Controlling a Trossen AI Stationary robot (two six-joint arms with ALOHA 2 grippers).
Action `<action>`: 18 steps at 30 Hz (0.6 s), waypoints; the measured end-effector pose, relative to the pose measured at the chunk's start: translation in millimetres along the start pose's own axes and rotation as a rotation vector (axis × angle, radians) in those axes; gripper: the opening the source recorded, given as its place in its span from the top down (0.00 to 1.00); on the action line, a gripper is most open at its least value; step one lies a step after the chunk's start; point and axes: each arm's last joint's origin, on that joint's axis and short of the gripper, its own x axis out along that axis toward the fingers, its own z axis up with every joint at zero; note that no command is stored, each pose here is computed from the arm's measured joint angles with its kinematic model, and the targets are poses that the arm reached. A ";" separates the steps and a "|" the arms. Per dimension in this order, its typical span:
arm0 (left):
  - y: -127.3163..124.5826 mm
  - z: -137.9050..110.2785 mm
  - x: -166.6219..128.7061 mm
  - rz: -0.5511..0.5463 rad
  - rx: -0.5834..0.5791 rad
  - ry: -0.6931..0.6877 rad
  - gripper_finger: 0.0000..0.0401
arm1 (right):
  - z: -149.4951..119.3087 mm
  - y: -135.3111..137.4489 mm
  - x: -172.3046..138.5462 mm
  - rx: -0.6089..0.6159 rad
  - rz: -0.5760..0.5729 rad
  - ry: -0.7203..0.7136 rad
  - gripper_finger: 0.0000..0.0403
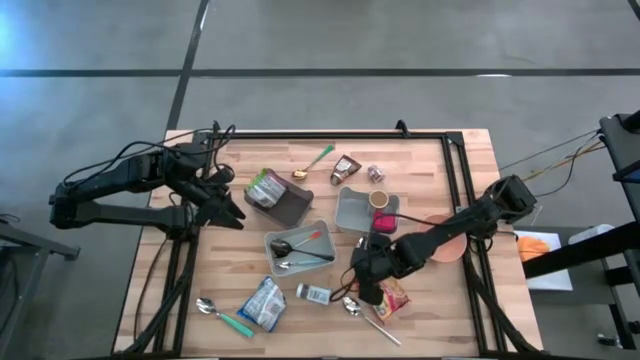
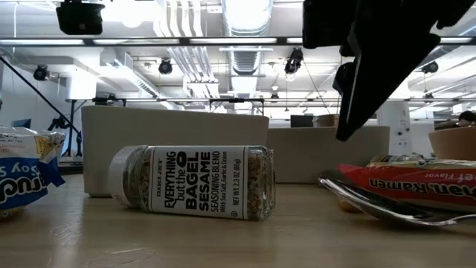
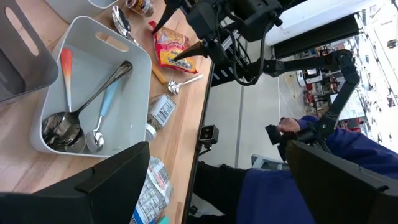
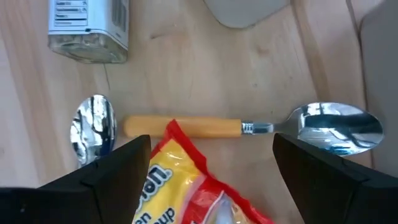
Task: Pick & Place Food Item
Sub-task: Put the red noodle pack into the black bin
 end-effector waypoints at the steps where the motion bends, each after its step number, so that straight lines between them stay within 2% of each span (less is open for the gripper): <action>1: 0.0 0.0 0.0 0.000 0.000 0.000 0.05 | 0.0 0.0 0.0 0.004 0.006 0.005 0.17; 7: 0.0 0.0 0.1 0.000 0.000 0.000 0.05 | -1.1 0.6 0.4 0.079 0.024 0.020 0.17; 14: 0.4 0.3 0.1 0.010 0.011 -0.008 0.05 | 1.0 3.7 5.8 0.111 0.054 -0.001 0.17; 18: 0.5 0.3 0.2 0.012 0.018 -0.009 0.05 | -2.8 7.4 22.9 0.138 0.056 0.083 0.17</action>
